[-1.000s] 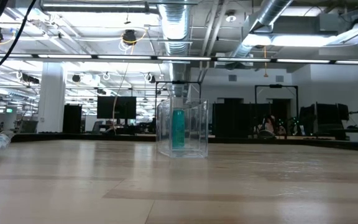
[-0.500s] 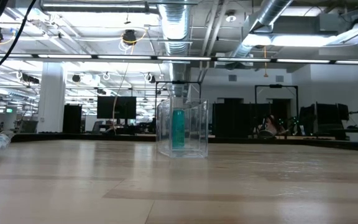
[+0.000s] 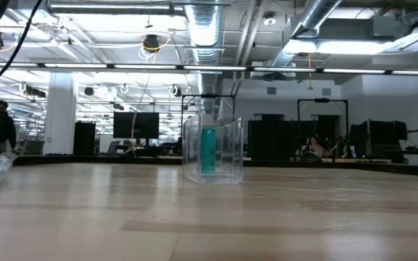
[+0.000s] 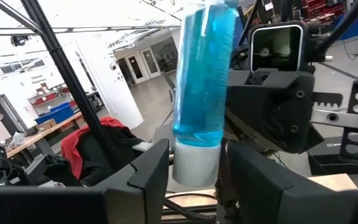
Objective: Pick & Place toothbrushing station
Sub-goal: Put the blue mouthwash bottle into the transparent organizer
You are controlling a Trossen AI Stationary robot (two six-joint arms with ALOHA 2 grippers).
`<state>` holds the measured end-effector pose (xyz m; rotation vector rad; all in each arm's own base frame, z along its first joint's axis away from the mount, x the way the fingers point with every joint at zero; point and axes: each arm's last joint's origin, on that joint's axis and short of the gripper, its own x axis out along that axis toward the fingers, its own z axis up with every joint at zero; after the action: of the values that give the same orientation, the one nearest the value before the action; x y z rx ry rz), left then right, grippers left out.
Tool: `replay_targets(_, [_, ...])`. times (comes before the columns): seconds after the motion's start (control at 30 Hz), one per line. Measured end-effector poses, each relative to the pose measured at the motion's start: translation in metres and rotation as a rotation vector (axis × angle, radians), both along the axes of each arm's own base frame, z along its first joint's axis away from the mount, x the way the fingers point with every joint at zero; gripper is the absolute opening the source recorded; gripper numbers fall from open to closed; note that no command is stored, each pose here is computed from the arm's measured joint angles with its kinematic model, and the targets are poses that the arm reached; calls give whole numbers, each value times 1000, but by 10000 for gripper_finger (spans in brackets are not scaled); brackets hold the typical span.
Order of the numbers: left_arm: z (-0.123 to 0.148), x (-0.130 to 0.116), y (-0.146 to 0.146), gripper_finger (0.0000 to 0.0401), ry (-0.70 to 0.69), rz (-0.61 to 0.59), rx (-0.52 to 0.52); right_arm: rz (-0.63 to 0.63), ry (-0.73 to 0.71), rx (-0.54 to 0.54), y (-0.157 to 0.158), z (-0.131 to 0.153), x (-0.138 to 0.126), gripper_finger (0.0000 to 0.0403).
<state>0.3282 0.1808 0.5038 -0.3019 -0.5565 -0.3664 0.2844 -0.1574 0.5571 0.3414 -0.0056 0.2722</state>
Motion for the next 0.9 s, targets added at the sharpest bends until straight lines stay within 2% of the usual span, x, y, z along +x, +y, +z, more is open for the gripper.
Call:
replay_targets(0.37, [1, 0, -1, 5, -8, -2, 6, 15, 11, 20, 0, -1, 0, 128])
replay_targets(0.6, [1, 0, -1, 5, -14, -4, 12, 28, 14, 21, 1, -1, 0, 79])
replay_targets(0.9, [2, -1, -2, 5, -24, 2, 12, 21, -1, 11, -1, 1, -1, 80])
